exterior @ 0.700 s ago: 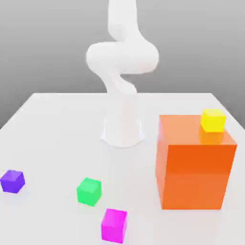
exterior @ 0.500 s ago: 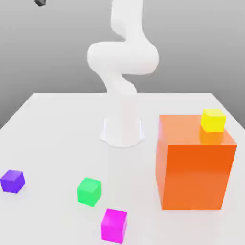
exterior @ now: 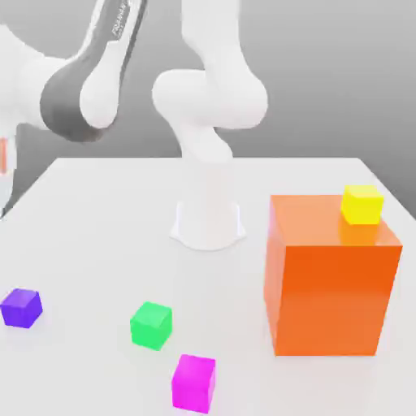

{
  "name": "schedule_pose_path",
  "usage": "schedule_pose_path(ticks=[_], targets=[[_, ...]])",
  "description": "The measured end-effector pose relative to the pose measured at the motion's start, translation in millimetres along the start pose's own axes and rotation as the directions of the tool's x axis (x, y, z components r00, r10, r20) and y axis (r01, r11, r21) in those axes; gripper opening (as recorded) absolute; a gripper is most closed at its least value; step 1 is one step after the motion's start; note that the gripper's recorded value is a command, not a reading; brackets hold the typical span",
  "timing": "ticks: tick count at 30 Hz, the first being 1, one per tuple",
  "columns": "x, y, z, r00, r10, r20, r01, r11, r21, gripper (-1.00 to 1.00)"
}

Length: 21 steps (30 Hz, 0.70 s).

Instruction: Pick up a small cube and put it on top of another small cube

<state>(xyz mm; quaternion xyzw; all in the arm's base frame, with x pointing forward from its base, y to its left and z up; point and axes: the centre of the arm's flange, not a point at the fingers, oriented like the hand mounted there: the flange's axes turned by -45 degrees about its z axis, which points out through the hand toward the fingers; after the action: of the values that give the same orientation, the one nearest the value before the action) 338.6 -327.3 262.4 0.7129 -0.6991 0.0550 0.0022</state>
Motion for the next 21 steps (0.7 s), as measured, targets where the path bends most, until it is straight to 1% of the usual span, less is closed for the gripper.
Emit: schedule_pose_path(ticks=[3,8,9,16,21], targets=[[5,39,53,0.985,0.166,0.052,-0.163,0.984,-0.067,0.0],[3,55,116,0.974,0.218,0.063,-0.212,0.973,-0.089,0.0],[2,56,126,0.974,0.219,0.063,-0.213,0.973,-0.09,-1.0],[2,57,128,0.974,0.219,0.062,-0.213,0.973,-0.089,-1.0],[6,53,78,0.974,0.219,0.063,-0.214,0.973,-0.088,-1.0]])
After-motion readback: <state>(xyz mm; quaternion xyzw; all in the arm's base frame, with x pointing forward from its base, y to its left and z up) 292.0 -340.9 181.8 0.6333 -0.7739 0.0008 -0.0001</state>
